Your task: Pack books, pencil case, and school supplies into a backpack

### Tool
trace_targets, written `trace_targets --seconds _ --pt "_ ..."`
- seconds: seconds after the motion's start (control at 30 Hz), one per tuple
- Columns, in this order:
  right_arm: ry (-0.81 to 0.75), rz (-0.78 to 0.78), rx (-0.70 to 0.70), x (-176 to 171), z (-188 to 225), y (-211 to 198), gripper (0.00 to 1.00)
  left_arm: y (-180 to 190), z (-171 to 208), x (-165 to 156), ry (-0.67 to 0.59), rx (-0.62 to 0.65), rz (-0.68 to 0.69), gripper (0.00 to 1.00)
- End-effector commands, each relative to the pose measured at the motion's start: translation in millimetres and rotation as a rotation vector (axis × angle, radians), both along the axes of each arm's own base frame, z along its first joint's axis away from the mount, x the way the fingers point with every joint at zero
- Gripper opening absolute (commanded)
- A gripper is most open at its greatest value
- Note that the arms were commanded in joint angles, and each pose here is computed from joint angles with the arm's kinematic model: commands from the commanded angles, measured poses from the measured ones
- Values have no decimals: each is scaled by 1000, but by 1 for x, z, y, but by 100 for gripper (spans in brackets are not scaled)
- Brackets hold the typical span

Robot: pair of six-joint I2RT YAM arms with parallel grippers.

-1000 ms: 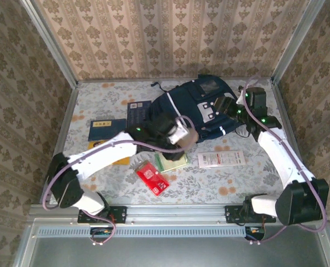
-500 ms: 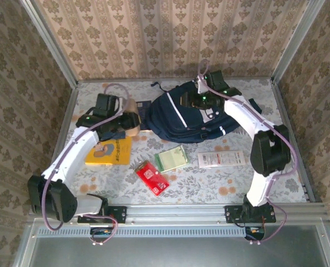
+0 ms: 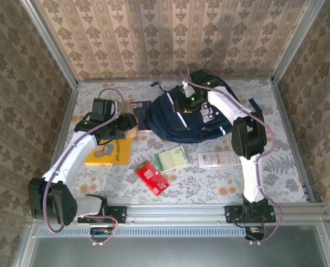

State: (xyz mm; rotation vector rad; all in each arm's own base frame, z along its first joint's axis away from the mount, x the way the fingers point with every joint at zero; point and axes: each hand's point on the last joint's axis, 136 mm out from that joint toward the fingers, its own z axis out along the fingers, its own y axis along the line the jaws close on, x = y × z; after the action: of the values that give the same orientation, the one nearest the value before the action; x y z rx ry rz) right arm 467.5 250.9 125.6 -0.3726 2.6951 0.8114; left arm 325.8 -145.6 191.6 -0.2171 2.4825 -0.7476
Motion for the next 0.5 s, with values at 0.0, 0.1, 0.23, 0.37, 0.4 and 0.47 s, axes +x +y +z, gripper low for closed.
trace_targets --seconds 0.0,0.1,0.23,0.37,0.4,0.47 --pt "78 92 32 -22 -6 20 52 -4 12 4 -35 -56 2 40" --pt "99 148 40 -37 -12 35 44 -6 12 4 -33 -74 -1 40" --pt "102 140 46 -43 -15 36 33 -8 13 4 -33 -89 -5 40" --pt "117 111 12 -40 -22 31 32 -11 13 4 -23 -104 -9 41" --pt "113 95 -14 -36 -25 28 33 -11 13 4 -25 -109 -10 40" --pt "110 71 -51 -28 -29 24 34 -11 14 3 -26 -112 -10 41"
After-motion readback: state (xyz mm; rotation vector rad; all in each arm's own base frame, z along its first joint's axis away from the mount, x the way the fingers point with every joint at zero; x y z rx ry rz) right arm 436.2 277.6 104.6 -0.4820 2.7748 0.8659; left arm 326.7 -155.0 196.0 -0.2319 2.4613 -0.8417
